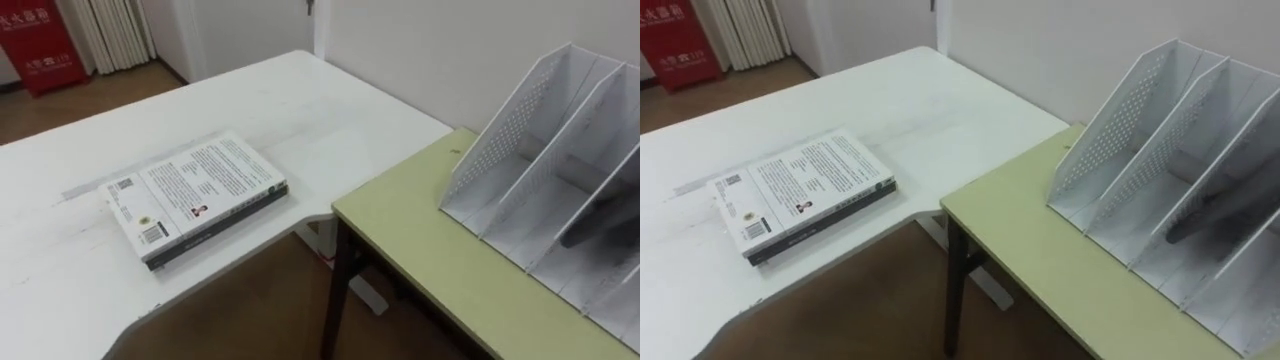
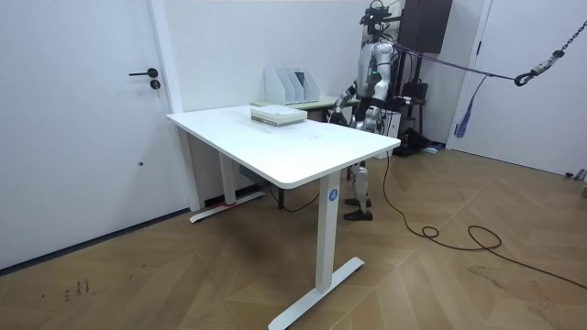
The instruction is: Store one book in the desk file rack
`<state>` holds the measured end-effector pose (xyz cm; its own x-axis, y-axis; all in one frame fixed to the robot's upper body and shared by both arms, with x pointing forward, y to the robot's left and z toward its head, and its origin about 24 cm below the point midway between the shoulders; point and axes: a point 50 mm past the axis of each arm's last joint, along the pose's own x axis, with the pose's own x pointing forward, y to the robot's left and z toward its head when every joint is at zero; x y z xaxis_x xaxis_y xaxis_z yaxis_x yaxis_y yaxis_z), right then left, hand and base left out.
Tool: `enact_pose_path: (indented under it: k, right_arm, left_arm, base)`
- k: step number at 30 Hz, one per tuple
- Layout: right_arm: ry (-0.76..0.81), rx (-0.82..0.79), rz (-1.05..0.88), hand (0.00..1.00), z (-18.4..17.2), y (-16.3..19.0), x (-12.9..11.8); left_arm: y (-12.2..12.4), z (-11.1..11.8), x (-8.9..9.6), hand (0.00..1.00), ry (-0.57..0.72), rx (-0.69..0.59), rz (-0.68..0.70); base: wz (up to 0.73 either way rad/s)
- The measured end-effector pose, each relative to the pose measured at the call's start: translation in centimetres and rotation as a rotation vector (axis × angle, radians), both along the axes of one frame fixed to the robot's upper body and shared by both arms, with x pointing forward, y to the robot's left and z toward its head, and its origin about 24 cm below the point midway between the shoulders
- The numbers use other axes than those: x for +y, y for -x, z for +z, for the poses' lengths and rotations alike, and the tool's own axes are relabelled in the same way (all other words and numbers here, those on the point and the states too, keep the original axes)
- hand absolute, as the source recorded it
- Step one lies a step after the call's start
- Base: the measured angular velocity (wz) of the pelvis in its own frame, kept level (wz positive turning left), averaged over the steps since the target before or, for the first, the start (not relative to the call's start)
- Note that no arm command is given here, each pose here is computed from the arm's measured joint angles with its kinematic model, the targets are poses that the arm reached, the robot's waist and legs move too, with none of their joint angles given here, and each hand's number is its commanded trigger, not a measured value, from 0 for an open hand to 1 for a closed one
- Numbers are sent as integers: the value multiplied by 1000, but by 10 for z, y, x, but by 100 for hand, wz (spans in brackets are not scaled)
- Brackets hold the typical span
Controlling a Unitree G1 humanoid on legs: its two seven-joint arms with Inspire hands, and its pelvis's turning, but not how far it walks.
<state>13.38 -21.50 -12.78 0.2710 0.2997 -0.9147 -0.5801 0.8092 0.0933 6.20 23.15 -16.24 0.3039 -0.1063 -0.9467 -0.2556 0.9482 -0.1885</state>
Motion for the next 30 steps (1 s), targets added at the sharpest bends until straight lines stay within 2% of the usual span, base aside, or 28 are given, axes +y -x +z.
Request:
enact_pose_path:
  k: [3,6,11,23,30]
  right_arm:
    - [41,43,-117,0,-13,21,-9]
    - [43,90,-341,0,-25,46,-17]
    - [72,107,-495,0,-32,62,-19]
    - [99,165,-766,0,-37,91,-28]
    - [106,173,-801,0,-38,93,-28]
  left_arm:
    - [1,-1,-1,0,-25,-1,-13]
    - [5,-1,0,0,-50,-4,-26]
    - [7,-2,-1,0,-58,-6,-22]
    - [16,-3,0,0,-98,24,-58]
    - [15,-3,1,0,-117,31,-106]
  base:
    - [3]
    - [6]
    - [1]
    - [0]
    - [0]
